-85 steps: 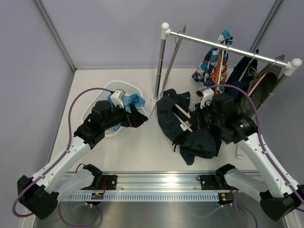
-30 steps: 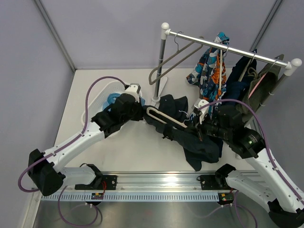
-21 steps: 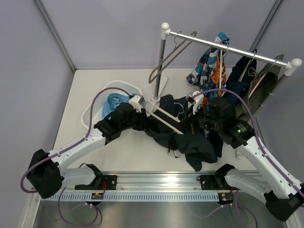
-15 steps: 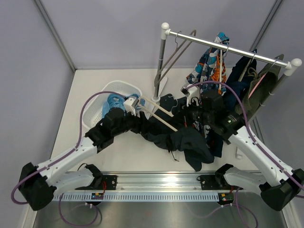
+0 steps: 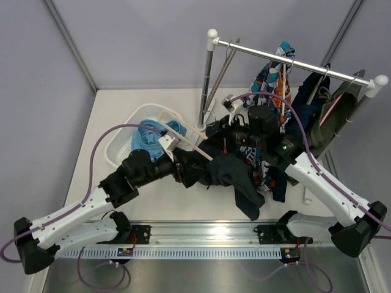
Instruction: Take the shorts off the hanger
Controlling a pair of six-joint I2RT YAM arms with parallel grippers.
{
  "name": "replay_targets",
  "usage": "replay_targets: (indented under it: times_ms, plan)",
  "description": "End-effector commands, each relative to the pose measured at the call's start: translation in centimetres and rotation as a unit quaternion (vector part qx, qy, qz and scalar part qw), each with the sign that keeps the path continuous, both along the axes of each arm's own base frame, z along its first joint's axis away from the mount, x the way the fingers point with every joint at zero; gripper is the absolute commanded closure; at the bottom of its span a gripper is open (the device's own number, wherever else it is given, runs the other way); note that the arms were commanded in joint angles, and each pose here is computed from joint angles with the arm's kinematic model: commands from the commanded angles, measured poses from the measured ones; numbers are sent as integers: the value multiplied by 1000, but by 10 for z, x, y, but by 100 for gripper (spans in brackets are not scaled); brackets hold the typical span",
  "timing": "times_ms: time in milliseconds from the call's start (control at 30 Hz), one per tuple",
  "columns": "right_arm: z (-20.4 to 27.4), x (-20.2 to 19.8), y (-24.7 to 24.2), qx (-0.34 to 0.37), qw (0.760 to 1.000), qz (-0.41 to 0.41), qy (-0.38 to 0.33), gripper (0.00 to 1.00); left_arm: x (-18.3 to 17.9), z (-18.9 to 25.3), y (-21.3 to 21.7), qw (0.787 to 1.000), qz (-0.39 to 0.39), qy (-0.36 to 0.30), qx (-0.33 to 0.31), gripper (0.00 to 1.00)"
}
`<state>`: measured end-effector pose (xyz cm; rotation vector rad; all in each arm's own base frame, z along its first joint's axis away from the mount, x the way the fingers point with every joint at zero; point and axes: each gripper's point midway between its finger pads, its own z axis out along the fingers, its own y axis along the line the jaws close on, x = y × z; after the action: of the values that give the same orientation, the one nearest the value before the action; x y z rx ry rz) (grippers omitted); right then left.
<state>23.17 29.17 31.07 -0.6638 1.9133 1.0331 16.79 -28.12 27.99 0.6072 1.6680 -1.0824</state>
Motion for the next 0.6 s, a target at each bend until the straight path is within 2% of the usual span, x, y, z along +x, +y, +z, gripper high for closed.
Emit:
replay_targets:
  times_ms: [0,167,300,333,400,433,567]
  plan:
    - [49,8,9,58,998,-15,-29,100,3,13,-28,999,-15,-42,9,1]
    - [55,8,11,66,997,-19,-17,100,8,6,-56,998,-20,-49,14,2]
    - [55,8,11,69,997,-21,-11,100,12,2,-77,998,-32,-46,20,13]
    - [56,8,11,69,997,-22,-11,100,15,2,-83,998,-35,-42,22,27]
    - [59,9,11,72,997,-24,-15,100,8,3,-91,998,-57,-33,17,49]
    - [60,10,11,72,997,-26,-16,100,5,3,-94,997,-66,-31,18,65]
    - [72,19,9,76,996,-44,-34,100,-19,-7,-104,993,-108,-25,34,88]
